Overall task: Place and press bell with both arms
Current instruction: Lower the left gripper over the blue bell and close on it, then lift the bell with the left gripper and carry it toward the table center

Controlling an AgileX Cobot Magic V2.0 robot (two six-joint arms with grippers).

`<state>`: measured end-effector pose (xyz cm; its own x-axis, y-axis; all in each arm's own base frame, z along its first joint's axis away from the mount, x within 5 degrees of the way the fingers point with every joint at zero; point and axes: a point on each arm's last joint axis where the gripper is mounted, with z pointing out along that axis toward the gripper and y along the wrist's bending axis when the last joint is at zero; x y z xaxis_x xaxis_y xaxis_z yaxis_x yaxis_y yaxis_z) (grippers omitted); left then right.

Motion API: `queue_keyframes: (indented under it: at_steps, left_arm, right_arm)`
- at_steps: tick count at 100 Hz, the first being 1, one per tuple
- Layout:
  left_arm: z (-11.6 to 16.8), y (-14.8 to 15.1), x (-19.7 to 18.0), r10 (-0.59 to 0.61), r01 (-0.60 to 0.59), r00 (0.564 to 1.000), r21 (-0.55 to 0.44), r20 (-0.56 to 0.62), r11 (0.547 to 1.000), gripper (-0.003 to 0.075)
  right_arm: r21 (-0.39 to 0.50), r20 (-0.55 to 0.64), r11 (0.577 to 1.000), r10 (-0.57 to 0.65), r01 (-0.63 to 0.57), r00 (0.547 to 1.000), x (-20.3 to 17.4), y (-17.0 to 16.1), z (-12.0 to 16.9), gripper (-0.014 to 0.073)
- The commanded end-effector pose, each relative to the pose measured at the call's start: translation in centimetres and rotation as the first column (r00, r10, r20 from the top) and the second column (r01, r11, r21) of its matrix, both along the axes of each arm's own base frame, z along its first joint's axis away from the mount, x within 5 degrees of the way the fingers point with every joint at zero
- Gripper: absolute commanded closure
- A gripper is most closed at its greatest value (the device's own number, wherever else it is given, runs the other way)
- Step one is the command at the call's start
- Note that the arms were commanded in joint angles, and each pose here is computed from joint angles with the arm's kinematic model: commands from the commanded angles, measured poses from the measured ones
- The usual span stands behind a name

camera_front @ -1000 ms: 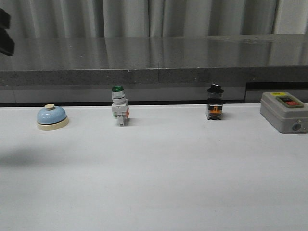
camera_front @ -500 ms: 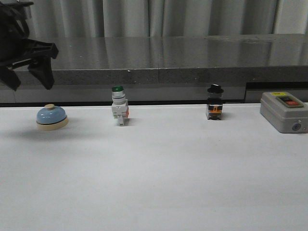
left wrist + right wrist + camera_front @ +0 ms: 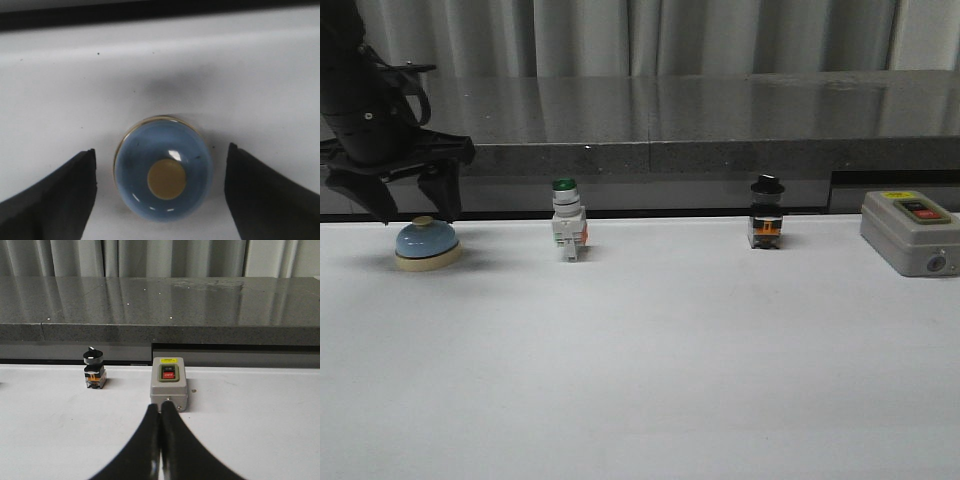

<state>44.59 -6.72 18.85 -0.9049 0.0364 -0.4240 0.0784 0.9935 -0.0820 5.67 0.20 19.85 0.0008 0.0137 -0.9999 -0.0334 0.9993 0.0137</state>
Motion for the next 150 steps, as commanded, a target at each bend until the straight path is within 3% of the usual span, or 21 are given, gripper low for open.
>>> queue_keyframes:
  at_steps: [1,73,79,95,104,150]
  left_arm:
    - [3.1,-0.4,0.5,-0.003,0.004,0.994,-0.018,0.106,1.000,0.0205]
    - [0.6,-0.4,1.0,-0.034,0.034,0.998,0.005,0.049,0.999,0.0209]
    - [0.6,-0.5,1.0,-0.033,0.033,0.998,0.002,0.048,0.999,0.0230]
    - [0.6,-0.5,1.0,-0.027,0.028,0.998,-0.010,0.049,1.000,0.0379]
    - [0.7,-0.6,0.9,-0.024,0.025,0.998,-0.019,0.051,1.000,0.0406]
    - [7.7,-2.0,-2.8,-0.065,0.069,0.995,-0.044,0.082,0.997,0.0406]
  right_arm:
    - [0.004,0.119,1.000,-0.007,0.006,0.993,-0.3,-0.1,1.4,0.0655]
    - [0.004,0.119,1.000,-0.007,0.006,0.993,-0.3,-0.1,1.4,0.0655]
    - [0.004,0.119,1.000,-0.007,0.006,0.993,-0.3,-0.1,1.4,0.0655]
    - [0.004,0.119,1.000,-0.007,0.006,0.993,-0.3,-0.1,1.4,0.0655]
    - [0.004,0.119,1.000,-0.007,0.006,0.993,-0.3,-0.1,1.4,0.0655]
    - [0.004,0.119,1.000,-0.007,0.006,0.993,-0.3,-0.1,1.4,0.0655]
